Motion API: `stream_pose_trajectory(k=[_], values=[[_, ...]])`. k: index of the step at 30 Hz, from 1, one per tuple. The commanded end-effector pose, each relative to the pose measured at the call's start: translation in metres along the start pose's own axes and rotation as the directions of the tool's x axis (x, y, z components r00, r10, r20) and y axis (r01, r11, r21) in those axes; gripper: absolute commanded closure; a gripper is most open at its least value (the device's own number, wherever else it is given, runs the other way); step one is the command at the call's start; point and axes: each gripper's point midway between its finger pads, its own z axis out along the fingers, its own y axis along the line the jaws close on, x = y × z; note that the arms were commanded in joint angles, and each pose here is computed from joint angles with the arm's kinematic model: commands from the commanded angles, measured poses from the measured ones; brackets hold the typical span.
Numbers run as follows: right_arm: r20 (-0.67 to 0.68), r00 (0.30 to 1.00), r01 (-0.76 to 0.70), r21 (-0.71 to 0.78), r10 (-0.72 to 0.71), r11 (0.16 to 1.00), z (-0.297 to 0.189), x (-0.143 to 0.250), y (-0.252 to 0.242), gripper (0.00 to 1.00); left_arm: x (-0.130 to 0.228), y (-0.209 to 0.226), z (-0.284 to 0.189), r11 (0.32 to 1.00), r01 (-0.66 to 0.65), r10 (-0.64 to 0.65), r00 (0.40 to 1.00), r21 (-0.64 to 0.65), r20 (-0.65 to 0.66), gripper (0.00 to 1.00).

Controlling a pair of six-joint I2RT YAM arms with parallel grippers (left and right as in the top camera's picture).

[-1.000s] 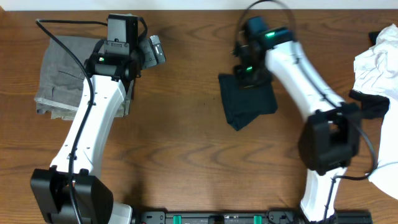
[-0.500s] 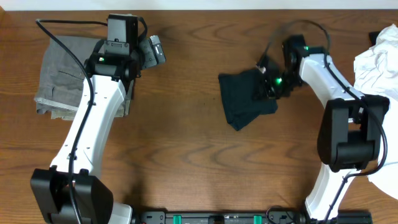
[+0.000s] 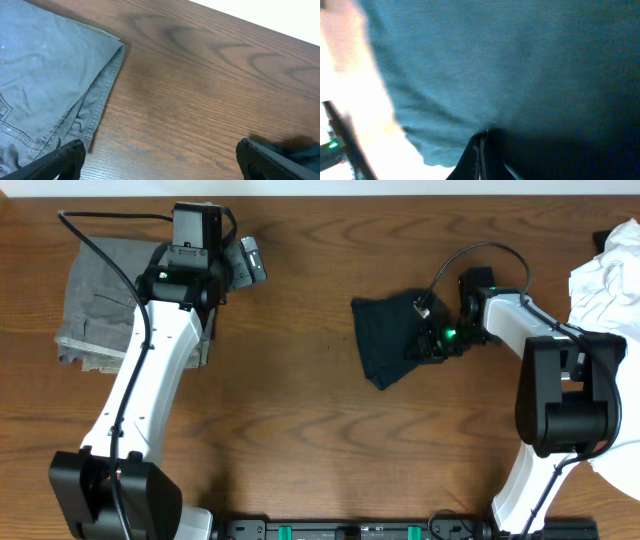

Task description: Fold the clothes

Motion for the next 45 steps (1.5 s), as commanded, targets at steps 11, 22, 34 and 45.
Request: stream_pose_trajectory(k=[11, 22, 34, 45], values=[[0.295, 0.93, 0.261, -0.102, -0.221, 0.96, -0.049, -0.081, 0.083, 0.99, 0.0, 0.003, 0.002, 1.0, 0.003, -0.003, 1.0, -0.015, -0.001, 0.02], [0.269, 0.945, 0.188, 0.018, -0.186, 0.982, 0.024, -0.104, 0.067, 0.95, 0.0, 0.003, 0.002, 1.0, 0.003, -0.003, 1.0, -0.015, -0.002, 0.02], [0.358, 0.908, 0.233, 0.005, -0.219, 0.972, 0.047, -0.131, 0.075, 0.93, 0.0, 0.003, 0.002, 1.0, 0.003, -0.003, 1.0, -0.015, -0.001, 0.02], [0.44, 0.897, 0.028, 0.026, -0.037, 0.999, -0.055, -0.134, 0.02, 0.91, 0.0, 0.003, 0.002, 1.0, 0.003, -0.003, 1.0, -0.015, -0.001, 0.02]])
